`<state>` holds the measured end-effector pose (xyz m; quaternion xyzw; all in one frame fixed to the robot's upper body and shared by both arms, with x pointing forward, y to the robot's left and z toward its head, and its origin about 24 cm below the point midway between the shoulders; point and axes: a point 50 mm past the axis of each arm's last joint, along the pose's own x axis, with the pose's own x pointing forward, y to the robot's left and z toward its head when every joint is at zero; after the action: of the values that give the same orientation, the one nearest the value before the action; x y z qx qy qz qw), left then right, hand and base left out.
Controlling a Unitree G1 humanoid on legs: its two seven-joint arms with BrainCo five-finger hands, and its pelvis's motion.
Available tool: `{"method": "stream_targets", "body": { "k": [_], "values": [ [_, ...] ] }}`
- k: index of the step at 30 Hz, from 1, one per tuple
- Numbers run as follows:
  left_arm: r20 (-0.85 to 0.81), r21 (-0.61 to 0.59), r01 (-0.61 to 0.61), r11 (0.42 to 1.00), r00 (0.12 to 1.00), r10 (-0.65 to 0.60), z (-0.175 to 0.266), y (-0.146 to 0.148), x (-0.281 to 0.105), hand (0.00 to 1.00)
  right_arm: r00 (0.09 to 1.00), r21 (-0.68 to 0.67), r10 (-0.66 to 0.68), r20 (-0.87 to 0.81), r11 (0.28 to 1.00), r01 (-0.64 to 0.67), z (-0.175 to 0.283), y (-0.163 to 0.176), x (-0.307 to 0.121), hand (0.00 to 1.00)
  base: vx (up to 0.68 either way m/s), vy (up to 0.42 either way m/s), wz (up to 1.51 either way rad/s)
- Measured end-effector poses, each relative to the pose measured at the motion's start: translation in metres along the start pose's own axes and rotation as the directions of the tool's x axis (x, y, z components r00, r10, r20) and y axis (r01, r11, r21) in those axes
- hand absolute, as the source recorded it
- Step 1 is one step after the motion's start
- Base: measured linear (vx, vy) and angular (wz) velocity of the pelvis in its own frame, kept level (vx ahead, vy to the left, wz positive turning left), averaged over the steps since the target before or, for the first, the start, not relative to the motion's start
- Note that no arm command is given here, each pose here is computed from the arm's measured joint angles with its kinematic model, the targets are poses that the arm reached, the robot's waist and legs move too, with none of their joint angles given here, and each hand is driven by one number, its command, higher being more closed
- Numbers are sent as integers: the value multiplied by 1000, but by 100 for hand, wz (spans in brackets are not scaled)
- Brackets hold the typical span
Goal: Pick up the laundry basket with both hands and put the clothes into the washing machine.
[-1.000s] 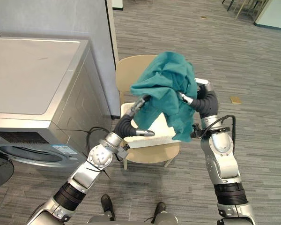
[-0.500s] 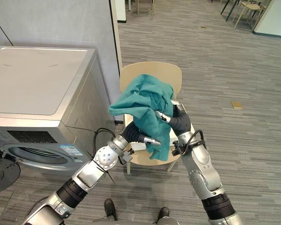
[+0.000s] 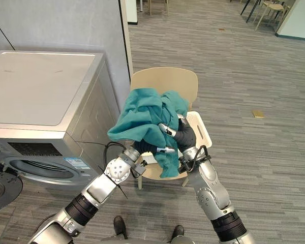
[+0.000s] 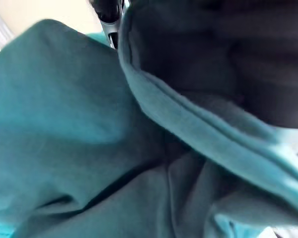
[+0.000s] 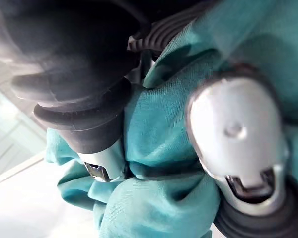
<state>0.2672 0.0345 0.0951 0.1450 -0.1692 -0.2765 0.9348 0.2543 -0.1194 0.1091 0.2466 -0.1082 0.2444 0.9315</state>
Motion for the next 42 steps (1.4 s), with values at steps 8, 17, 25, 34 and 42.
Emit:
{"method": "stream_targets", "body": {
  "k": [8, 17, 25, 34, 42],
  "values": [
    [-5, 3, -46, 999, 999, 46, -1, 5, 0, 100, 1000, 37, 13, -8, 999, -13, -5, 7, -5, 100, 13, -4, 0],
    [-26, -36, -77, 996, 997, 76, -5, 1, -5, 100, 1000, 51, 3, -19, 999, -2, -9, 8, -8, 0, 0, 0, 0],
    [-74, -81, -97, 992, 993, 91, -15, -6, -18, 100, 998, 88, -32, -45, 995, 36, -20, 9, -17, 0, 0, 0, 0],
    [-131, -181, -200, 963, 975, 178, -21, -9, -37, 100, 996, 174, -85, -31, 981, 89, -30, 15, -21, 0, -2, -2, -1],
    [-268, -175, -749, 639, 661, 701, -37, 85, -117, 100, 929, 128, -366, 63, 926, 356, -11, -32, -59, 0, 32, -22, -6]
  ]
}}
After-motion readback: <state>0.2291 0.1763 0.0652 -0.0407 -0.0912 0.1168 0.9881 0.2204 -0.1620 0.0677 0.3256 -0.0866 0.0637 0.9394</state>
